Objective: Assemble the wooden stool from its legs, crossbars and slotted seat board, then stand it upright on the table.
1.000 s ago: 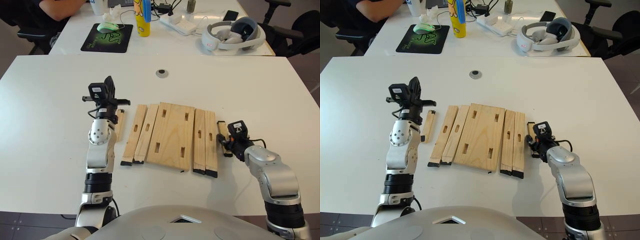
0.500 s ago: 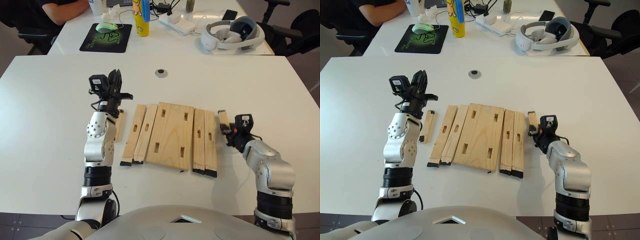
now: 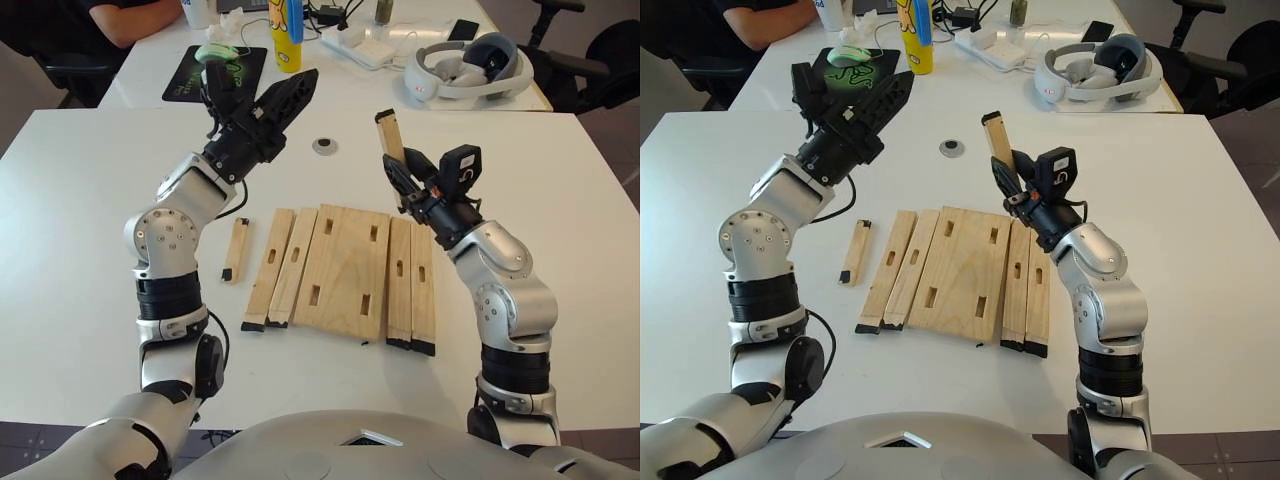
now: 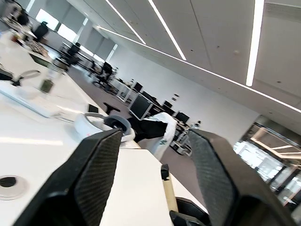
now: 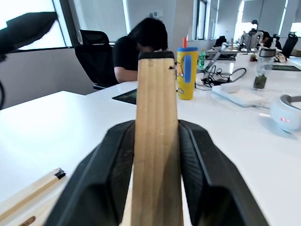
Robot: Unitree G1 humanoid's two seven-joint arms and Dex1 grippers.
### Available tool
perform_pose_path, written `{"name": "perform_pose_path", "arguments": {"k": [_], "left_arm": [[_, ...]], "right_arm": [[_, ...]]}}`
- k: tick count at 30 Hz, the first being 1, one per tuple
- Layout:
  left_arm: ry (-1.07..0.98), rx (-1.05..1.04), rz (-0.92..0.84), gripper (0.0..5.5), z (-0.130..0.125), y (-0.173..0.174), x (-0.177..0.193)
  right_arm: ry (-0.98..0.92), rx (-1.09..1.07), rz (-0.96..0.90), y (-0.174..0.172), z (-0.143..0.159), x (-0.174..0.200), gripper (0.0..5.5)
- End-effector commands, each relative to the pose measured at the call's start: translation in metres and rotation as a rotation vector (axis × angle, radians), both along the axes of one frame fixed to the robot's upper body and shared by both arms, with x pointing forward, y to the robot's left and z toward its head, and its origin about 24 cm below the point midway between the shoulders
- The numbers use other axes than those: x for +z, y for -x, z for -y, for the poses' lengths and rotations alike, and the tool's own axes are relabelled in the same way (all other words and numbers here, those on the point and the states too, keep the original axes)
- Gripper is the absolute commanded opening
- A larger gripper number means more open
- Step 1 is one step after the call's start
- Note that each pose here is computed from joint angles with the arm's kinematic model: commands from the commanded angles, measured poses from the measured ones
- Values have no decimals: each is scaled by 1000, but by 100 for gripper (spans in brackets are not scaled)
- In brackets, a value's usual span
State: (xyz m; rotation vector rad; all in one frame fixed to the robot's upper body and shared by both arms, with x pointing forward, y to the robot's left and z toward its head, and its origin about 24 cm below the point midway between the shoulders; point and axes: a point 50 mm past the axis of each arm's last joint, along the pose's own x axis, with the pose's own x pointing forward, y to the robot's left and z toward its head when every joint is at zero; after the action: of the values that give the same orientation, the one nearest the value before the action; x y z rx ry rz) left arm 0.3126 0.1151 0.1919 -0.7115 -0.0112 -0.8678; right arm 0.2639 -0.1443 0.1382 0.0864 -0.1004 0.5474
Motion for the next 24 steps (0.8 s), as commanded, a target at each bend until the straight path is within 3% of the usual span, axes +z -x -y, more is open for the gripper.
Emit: {"name": "perform_pose_path", "arguments": {"k": [1, 14, 24], "left_arm": [[-53, -73, -53, 329, 4, -2, -1], [-126, -235, -123, 329, 30, 8, -10], [-160, -196, -119, 329, 28, 5, -6]], "right_arm": [[-12, 18, 52, 2, -4, 3, 133], [-27, 156, 120, 11, -32, 4, 133], [49, 159, 140, 13, -34, -1, 133]]}}
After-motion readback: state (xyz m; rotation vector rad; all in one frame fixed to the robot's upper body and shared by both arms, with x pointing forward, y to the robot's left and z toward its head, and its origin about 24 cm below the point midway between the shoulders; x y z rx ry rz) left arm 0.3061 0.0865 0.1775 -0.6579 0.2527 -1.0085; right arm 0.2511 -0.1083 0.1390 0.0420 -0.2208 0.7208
